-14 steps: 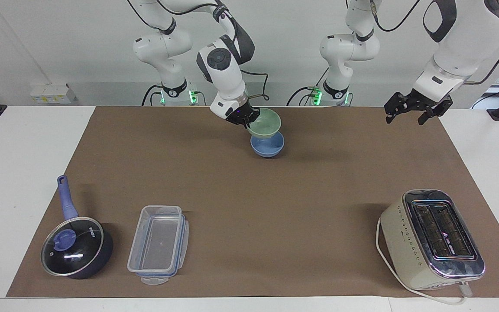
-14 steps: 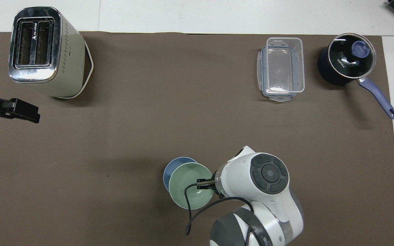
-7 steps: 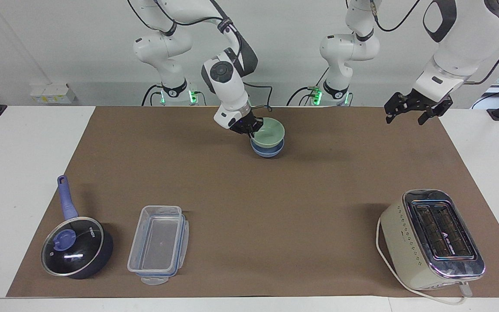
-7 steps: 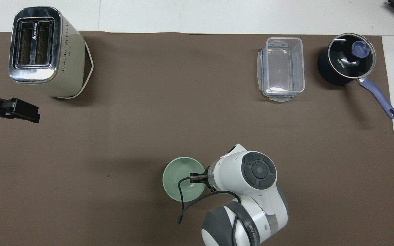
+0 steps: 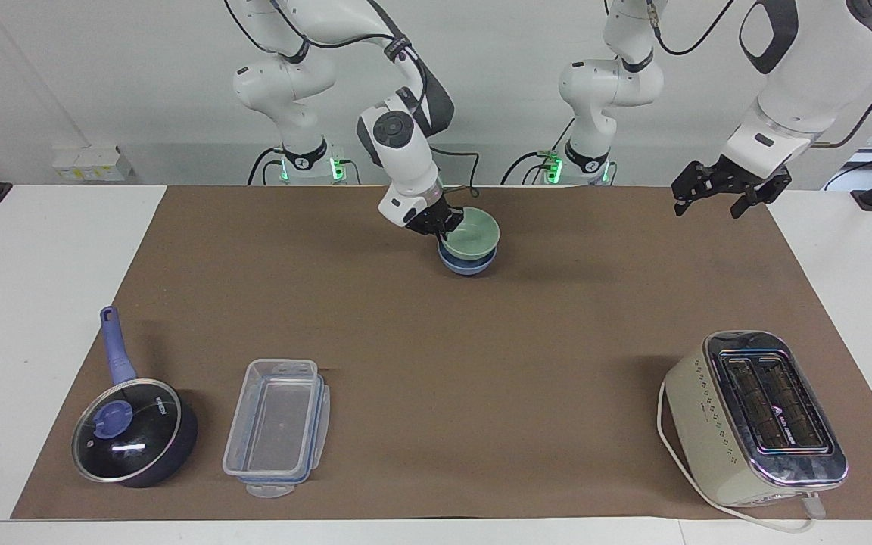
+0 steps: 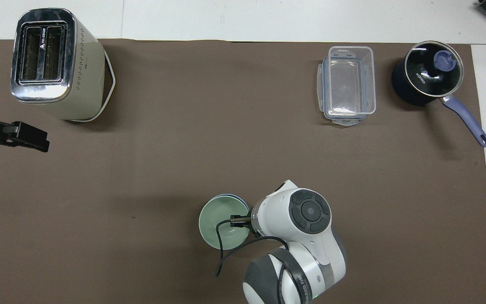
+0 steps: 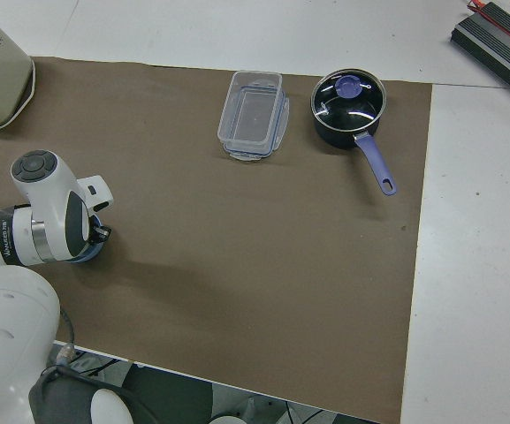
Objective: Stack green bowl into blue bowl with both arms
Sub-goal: 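Lower the green bowl into the blue bowl and open the right gripper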
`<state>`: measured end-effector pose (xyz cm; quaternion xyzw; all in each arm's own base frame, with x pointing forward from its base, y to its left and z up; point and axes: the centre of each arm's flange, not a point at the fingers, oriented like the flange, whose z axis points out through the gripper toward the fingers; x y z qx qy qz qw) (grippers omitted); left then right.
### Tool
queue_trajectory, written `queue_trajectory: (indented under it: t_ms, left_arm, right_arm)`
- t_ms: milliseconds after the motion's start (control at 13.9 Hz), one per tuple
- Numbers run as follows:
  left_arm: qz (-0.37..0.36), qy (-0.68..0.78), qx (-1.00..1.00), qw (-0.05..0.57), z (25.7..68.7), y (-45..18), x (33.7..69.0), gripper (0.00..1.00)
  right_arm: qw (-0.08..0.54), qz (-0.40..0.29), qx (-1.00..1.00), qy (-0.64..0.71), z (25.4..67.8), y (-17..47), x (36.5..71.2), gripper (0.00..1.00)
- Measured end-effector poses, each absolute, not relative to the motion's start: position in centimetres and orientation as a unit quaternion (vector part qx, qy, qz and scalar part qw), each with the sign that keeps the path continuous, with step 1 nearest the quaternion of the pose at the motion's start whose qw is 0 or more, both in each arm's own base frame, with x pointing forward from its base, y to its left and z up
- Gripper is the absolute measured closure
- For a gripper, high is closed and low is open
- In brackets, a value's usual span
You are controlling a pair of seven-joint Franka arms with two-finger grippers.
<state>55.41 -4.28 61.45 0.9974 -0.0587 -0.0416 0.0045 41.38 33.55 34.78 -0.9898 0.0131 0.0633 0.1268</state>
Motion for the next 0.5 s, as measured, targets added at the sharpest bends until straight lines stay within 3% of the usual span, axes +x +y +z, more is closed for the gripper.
queue_trajectory:
  t_ms: [502]
  left_arm:
    - [-0.042, -0.059, 0.997, 0.005, 61.45, -4.28, 55.41, 0.00]
  right_arm:
    - [0.127, 0.062, -0.990, 0.013, 34.87, 33.58, 41.43, 0.82]
